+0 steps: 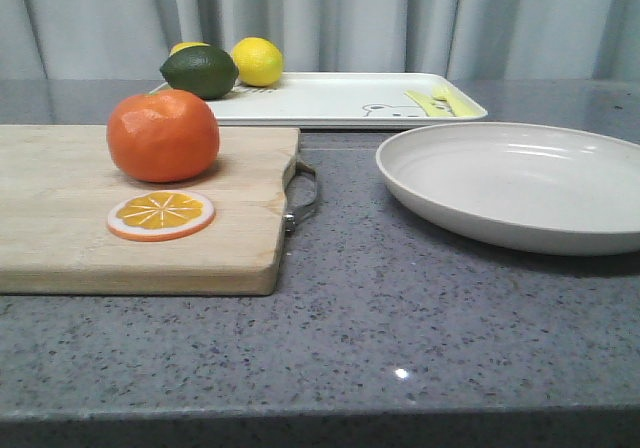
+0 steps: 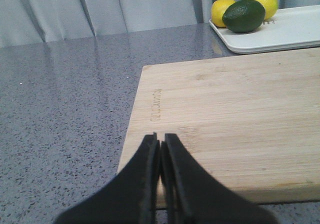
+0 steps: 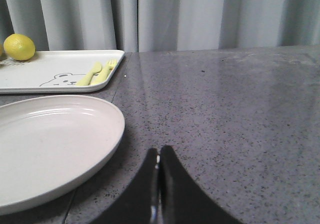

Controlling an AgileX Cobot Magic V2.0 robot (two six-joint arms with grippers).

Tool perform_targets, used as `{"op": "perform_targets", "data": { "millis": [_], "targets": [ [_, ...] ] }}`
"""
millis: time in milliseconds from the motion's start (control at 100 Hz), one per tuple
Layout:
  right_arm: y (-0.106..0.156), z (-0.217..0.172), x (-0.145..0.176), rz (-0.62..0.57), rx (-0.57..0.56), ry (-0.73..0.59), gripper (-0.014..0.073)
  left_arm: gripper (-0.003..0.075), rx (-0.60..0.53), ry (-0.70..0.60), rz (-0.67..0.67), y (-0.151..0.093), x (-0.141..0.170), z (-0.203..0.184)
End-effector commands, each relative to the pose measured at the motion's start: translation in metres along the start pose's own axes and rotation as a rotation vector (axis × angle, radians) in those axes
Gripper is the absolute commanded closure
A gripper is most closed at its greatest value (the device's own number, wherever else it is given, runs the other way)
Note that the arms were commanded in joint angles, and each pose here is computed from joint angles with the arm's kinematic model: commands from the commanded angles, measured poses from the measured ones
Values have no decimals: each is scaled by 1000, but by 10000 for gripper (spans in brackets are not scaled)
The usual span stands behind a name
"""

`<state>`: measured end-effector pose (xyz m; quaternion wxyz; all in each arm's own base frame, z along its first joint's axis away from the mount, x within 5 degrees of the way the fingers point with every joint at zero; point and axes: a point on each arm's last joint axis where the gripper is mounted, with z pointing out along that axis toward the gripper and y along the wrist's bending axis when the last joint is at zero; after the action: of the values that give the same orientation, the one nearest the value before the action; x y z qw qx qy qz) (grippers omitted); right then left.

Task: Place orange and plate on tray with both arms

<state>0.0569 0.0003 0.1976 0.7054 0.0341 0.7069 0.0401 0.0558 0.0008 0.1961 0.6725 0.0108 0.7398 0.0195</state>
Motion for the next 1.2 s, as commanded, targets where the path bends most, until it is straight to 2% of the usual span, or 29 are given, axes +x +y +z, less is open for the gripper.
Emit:
{"op": "perform_targets", "data": {
  "millis": [0,570,770,850,980,1190],
  "targets": [
    [1,-2,-8,-13,-7,-92,655,739,-5,-84,0,0,-1,-1],
    [1,-2,-8,-13,-7,-92,655,739,-9,-183,0,0,-10,-2],
    [2,-2,-11,-14,-14,-133,655,739,-13,-277,0,1,-18,-4],
    [2,-2,-12,-14,-15,-137,655,739,-11,-289,-43,1,-19,-5],
    [2,-4,-18,-14,-14,-143,655,739,-2,-301,-189,3,-26,-6],
    [5,-4,-45,-13,-9,-134,655,739,9,-241,-188,2,-50,-5]
  ]
}}
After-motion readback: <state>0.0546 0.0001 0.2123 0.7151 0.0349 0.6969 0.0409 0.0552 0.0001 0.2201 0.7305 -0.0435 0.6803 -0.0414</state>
